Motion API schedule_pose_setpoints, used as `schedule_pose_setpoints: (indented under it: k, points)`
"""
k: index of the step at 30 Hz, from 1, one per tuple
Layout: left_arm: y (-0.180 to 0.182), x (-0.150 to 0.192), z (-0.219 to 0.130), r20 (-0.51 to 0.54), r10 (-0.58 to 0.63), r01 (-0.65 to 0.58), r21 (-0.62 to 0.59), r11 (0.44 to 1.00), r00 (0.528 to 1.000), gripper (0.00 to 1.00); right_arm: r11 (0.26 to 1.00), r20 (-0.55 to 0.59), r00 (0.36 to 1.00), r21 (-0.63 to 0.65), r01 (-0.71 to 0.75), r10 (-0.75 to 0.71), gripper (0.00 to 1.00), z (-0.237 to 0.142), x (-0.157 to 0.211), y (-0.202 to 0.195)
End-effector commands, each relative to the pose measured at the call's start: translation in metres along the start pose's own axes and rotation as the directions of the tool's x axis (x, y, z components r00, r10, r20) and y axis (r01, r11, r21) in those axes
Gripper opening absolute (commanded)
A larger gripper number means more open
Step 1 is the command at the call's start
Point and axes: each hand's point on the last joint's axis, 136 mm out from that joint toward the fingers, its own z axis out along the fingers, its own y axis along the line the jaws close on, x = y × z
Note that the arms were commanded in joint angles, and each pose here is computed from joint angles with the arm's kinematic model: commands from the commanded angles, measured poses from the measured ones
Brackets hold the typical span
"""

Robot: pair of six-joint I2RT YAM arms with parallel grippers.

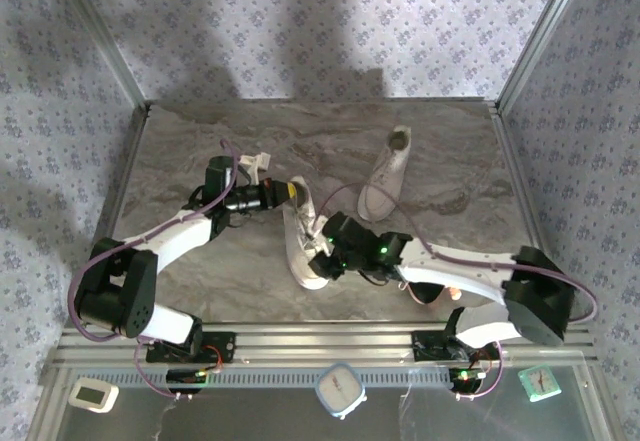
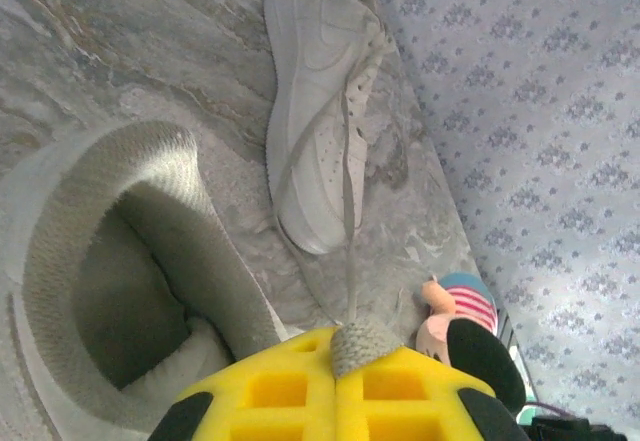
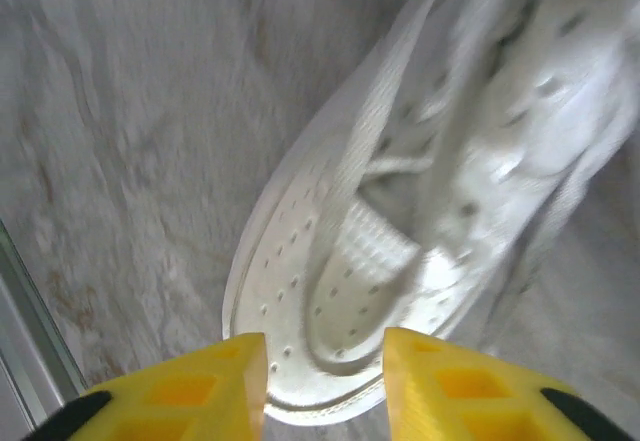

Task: Tie the shoes

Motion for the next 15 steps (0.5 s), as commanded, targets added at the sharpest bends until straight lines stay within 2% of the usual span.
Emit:
schedule_pose_setpoints:
  k: [1, 4, 8, 11, 15]
  points:
    - [-0.006, 0.006, -0.002, 0.012, 0.049, -0.050, 0.044, 0.998, 0.999, 0.00, 0.989, 0.208, 0.968, -0.016, -0.144, 0.144, 0.47, -0.032, -0.041, -0.016]
    - [-0.002, 0.008, -0.004, 0.028, 0.044, -0.045, 0.034, 0.998, 0.999, 0.00, 0.935, 0.294, 0.895, 0.012, -0.354, 0.335, 0.46, -0.044, -0.054, -0.053]
    - [0.004, 0.009, -0.006, 0.055, 0.031, -0.031, 0.008, 0.999, 0.998, 0.00, 0.821, 0.296, 0.784, -0.003, -0.571, 0.546, 0.43, -0.034, -0.060, -0.076]
    - [0.005, 0.008, -0.006, 0.054, 0.025, -0.025, 0.002, 1.000, 0.998, 0.00, 0.758, 0.264, 0.724, -0.047, -0.650, 0.637, 0.46, -0.018, -0.070, -0.077]
    - [0.013, 0.009, -0.005, 0.047, 0.008, -0.006, -0.030, 1.000, 0.999, 0.00, 0.714, 0.246, 0.677, -0.107, -0.692, 0.694, 0.50, 0.001, -0.085, -0.074]
